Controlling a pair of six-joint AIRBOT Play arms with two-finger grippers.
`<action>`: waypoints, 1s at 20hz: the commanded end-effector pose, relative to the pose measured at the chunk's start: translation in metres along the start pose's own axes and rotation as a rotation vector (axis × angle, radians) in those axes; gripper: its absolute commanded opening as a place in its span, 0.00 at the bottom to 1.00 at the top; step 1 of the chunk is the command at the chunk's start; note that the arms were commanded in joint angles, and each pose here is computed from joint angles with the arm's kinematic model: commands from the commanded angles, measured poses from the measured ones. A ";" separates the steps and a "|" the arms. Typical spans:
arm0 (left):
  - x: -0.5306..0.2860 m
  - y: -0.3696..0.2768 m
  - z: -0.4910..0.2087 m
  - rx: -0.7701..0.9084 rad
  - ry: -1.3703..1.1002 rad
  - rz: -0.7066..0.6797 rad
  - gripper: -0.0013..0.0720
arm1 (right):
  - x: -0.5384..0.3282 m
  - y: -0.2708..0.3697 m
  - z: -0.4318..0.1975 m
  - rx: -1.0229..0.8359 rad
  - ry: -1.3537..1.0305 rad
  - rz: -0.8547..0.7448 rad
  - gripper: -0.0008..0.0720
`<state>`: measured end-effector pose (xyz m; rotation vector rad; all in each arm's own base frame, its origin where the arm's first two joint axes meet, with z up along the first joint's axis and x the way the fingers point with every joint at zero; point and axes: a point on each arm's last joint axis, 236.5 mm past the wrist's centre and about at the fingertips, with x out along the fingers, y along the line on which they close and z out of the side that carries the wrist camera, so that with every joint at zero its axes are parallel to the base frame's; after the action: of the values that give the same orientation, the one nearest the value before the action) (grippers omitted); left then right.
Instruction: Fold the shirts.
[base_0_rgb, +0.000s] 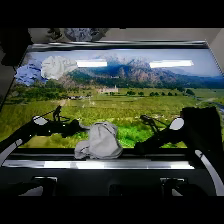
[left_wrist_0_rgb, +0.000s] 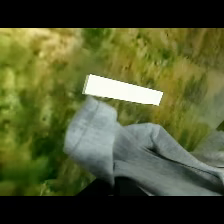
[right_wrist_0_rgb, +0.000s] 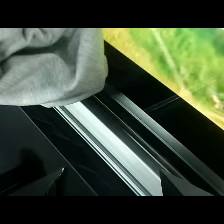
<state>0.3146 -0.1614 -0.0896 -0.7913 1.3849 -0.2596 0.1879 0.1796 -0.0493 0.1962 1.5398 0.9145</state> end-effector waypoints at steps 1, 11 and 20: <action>0.003 0.000 0.010 -0.051 -0.040 0.005 0.07 | 0.033 0.018 0.009 -0.061 -0.025 -0.032 1.00; -0.002 -0.006 0.008 -0.040 -0.036 -0.007 0.07 | 0.077 0.024 0.050 0.071 -0.134 0.045 0.65; -0.148 -0.166 0.097 0.538 -0.468 -0.185 0.07 | -0.104 0.026 0.146 -0.508 -0.319 -0.367 0.08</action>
<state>0.3930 -0.1627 0.0273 -0.6338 1.0161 -0.4295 0.2795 0.2432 -0.0110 -0.0024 1.1580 0.9849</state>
